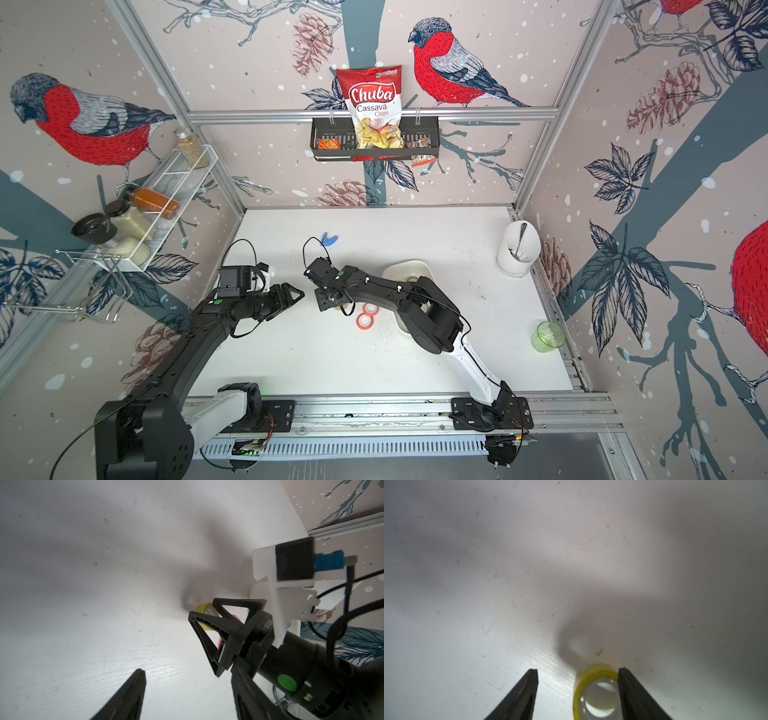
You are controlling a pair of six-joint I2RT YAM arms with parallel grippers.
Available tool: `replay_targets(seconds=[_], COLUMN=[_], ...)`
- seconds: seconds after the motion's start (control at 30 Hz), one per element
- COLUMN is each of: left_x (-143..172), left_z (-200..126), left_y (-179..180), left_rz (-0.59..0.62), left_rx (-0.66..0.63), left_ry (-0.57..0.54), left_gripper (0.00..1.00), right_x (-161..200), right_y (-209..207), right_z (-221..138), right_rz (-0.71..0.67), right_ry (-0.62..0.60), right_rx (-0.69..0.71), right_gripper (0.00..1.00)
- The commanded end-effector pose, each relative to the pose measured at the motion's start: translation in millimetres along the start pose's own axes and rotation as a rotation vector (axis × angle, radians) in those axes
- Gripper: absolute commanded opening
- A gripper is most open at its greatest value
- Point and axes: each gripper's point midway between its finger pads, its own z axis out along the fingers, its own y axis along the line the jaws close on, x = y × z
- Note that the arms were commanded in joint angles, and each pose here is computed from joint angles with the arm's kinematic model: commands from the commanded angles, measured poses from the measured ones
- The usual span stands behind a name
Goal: Put the transparent tape into the storage box
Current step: Pick up the tape from the center of the board.
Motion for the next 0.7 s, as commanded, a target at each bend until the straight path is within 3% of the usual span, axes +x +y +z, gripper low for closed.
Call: replay_targets(seconds=[0.0, 0.3, 0.67], left_x=[-3, -3, -2], left_z=[0, 0, 2], left_y=[-4, -4, -3], left_rz=[0.02, 0.018, 0.014], left_rx=[0.021, 0.021, 0.02], left_ry=[-0.014, -0.012, -0.008], left_gripper=[0.7, 0.7, 0.7], right_x=[10, 11, 22], right_y=[-10, -12, -28], right_z=[-1, -12, 4], right_rz=[-0.032, -0.055, 0.031], right_ry=[0.029, 0.004, 0.082], right_rx=[0.08, 0.15, 0.125], right_gripper=[0.66, 0.68, 0.66])
